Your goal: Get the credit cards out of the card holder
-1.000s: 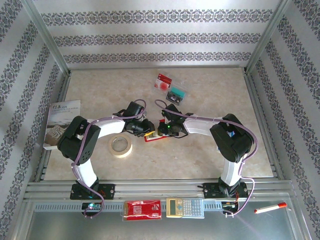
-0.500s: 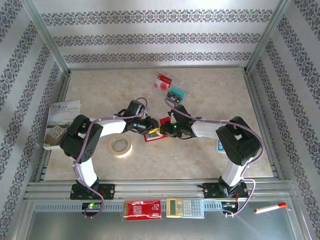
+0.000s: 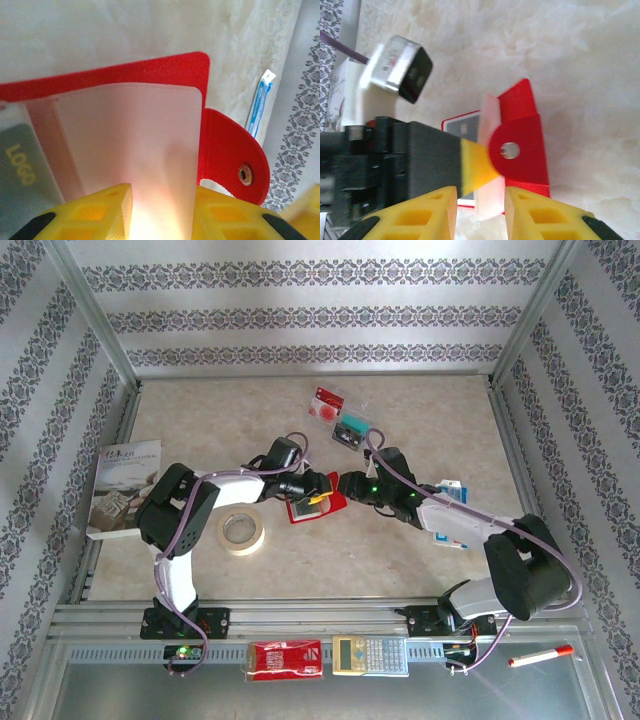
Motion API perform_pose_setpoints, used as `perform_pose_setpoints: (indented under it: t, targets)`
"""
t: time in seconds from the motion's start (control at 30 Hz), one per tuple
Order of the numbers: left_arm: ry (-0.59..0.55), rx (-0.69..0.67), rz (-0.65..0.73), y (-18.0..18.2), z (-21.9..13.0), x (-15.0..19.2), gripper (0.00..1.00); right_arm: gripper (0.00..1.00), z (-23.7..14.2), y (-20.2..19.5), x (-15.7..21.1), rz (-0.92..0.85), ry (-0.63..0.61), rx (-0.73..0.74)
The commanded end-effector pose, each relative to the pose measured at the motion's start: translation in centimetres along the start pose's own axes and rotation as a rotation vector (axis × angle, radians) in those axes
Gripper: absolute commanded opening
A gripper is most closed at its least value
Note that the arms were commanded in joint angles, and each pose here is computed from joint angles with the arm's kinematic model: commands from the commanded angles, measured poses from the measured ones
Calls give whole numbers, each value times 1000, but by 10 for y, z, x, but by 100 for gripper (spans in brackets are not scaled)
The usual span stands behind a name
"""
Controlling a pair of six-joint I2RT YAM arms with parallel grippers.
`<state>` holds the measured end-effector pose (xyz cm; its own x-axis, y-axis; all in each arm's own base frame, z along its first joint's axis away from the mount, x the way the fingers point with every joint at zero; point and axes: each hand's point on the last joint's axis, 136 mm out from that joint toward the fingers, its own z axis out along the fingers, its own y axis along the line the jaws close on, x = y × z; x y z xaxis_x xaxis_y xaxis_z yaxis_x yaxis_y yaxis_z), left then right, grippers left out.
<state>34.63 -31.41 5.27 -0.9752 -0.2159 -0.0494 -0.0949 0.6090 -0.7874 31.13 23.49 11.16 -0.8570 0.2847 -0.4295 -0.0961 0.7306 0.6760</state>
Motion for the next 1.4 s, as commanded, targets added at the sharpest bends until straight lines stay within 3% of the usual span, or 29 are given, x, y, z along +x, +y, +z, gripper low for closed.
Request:
perform_pose_setpoints:
  t: [0.0, 0.1, 0.33, 0.53, 0.93, 1.17, 1.37]
  targets:
    - [-31, -18, 13, -3, 5, -9, 35, 33, -4, -9, -3, -27, -28, 50]
    - [-32, -29, 28, -5, 1, -9, 37, 32, -2, -10, -1, -46, -15, 74]
    - [-66, 131, 44, -38, -7, -23, 49, 35, -3, 8, 1, -133, -17, 108]
    - [-85, 153, 27, -41, -12, -36, 47, 35, -2, 12, 5, -186, 1, 133]
    - [-257, 40, -78, 20, -93, -61, 43, 39, 47, 52, 44, -440, 207, 203]
    - [-240, -42, -113, 48, -98, -41, 43, 41, 73, 35, 50, -460, 278, 340]
    - [-201, -14, -144, 54, -92, -27, 43, 45, 82, 5, 52, -345, 324, 390]
